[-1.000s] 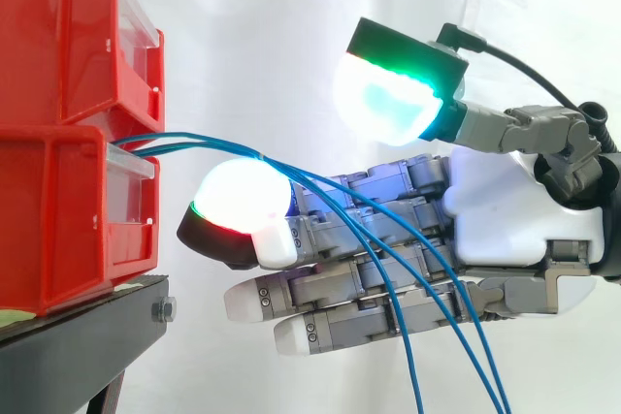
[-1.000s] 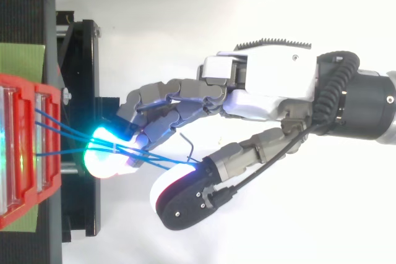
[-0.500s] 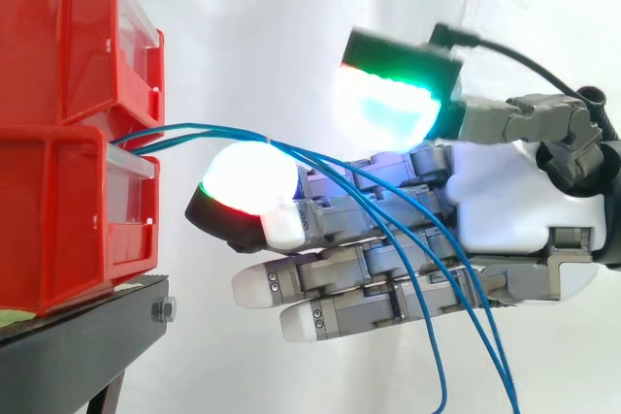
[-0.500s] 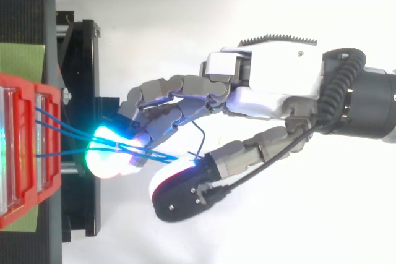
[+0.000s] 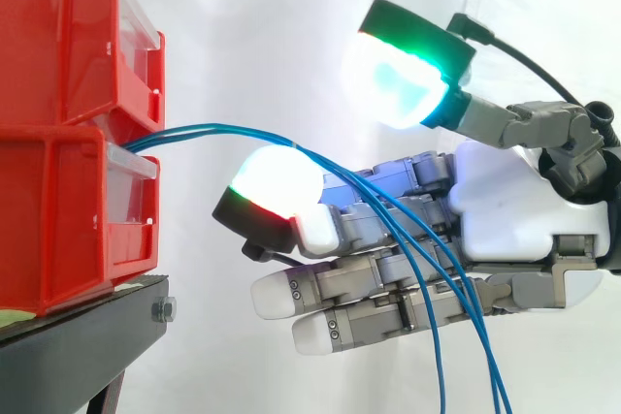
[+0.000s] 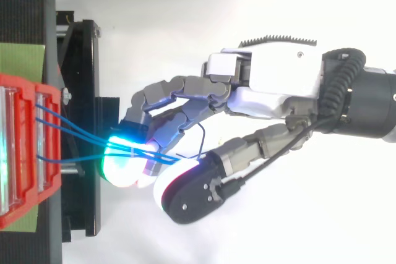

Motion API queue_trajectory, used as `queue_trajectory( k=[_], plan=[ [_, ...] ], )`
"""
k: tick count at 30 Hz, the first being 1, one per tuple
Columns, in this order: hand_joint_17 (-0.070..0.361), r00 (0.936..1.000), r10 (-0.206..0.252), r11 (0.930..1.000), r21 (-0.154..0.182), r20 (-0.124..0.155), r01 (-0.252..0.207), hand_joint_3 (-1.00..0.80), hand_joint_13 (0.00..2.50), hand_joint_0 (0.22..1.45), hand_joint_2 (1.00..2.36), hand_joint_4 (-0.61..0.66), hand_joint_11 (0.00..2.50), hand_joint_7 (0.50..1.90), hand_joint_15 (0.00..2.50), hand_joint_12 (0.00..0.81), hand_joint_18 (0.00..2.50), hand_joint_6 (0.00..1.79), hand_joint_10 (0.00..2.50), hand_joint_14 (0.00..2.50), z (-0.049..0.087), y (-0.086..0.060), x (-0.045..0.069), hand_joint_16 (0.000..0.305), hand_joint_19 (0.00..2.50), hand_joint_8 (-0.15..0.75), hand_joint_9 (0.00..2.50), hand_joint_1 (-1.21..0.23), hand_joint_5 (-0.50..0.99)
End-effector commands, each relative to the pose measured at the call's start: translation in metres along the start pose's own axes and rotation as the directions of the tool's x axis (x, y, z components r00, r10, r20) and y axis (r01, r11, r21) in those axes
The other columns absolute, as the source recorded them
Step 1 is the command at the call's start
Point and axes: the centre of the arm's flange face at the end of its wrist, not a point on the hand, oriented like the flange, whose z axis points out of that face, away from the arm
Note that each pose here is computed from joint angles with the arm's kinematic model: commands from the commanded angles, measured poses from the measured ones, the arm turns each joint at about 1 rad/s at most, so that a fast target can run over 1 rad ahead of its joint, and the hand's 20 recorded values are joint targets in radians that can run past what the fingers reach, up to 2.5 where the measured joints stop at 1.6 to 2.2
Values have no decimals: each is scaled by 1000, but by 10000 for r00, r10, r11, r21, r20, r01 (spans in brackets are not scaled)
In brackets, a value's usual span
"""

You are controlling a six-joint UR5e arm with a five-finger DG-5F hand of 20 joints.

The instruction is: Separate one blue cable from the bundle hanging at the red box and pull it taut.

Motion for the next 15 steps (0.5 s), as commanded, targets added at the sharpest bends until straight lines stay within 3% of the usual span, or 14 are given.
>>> queue_trajectory(
  k=[1, 4, 7, 13, 15],
  plan=[
    [71, 10000, -7, 10000, 32, 4, 7, -493, 584, 584, 1000, 197, 445, 1240, 222, 316, 424, 877, 14, 9, 0, -1, 0, 32, 194, 349, 684, -516, -172],
    [71, 10000, -7, 10000, 33, -11, 7, -331, 614, 594, 1013, 204, 494, 1280, 267, 316, 430, 885, 13, 10, 0, -1, 1, 32, 223, 349, 710, -512, -170],
    [73, 10000, -7, 10000, 32, 4, 7, -106, 657, 579, 1022, 223, 559, 1348, 323, 324, 467, 904, 16, 12, 0, -1, 0, 32, 237, 361, 738, -632, -171],
    [78, 10000, -7, 10000, 35, -26, 7, 14, 679, 607, 1022, 101, 603, 1362, 364, 341, 494, 935, 16, 13, 0, -1, 1, 35, 244, 366, 742, -730, -179],
    [79, 10000, -23, 10000, 30, 19, 22, 10, 666, 623, 1022, 120, 626, 1327, 368, 339, 483, 947, 16, 13, 0, -1, 0, 35, 247, 358, 726, -758, -195]
  ],
)
